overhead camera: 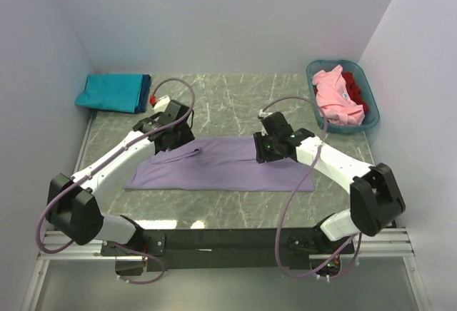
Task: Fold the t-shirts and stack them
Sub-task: Fold the tshirt
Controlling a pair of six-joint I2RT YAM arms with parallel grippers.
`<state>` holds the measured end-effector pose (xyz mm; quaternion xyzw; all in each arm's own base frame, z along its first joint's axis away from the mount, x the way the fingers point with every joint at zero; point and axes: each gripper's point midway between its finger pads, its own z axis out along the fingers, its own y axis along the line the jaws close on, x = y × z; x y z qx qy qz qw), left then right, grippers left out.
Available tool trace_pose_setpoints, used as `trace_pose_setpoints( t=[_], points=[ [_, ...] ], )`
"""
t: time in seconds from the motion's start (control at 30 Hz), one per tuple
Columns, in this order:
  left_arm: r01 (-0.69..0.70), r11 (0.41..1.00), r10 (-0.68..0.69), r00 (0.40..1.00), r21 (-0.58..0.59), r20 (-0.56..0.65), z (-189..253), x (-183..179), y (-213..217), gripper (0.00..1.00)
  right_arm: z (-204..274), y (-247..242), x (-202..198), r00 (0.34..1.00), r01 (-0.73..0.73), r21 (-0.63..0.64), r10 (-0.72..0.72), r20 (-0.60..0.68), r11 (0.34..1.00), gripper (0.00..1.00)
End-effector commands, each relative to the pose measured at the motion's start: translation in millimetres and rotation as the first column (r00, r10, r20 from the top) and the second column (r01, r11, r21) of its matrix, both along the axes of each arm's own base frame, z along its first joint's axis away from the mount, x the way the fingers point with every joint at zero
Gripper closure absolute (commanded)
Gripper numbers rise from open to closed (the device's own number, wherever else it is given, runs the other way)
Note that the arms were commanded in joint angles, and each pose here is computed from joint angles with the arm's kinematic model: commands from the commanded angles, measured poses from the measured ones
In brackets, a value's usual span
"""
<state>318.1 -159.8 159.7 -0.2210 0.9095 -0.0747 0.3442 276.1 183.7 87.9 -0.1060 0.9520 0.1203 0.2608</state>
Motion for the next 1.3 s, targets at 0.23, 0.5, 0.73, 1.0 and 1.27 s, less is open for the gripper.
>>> trace_pose_setpoints(
  t=[0.23, 0.5, 0.73, 1.0, 1.27],
  points=[
    [-0.109, 0.993, 0.117, 0.975, 0.048, -0.189, -78.9, -24.5, 45.0, 0.51, -47.2, -3.6, -27.7, 0.979, -0.144, -0.26, 0.099, -0.179, 0.955, 0.54],
    [-0.069, 0.995, 0.09, 0.947, 0.077, -0.307, -115.2, -17.6, 41.9, 0.53, -72.0, 0.4, -50.9, 0.951, -0.227, -0.313, 0.14, -0.276, 0.922, 0.53],
    [-0.011, 0.994, 0.059, 0.902, 0.112, -0.428, -154.1, -1.1, 43.1, 0.54, -77.6, 9.2, -62.4, 0.922, -0.301, -0.319, 0.189, -0.338, 0.899, 0.53],
    [0.102, 0.985, -0.036, 0.912, 0.14, -0.409, -176.2, 75.9, 19.0, 0.53, -73.9, 23.9, -73.1, 0.885, -0.396, -0.304, 0.272, -0.377, 0.866, 0.54],
    [0.365, 0.91, -0.291, 0.9, 0.196, -0.324, -165.0, 149.4, -3.7, 0.46, -60.8, 85.6, -89.5, 0.794, -0.534, -0.134, 0.44, -0.42, 0.835, 0.57]
  ],
)
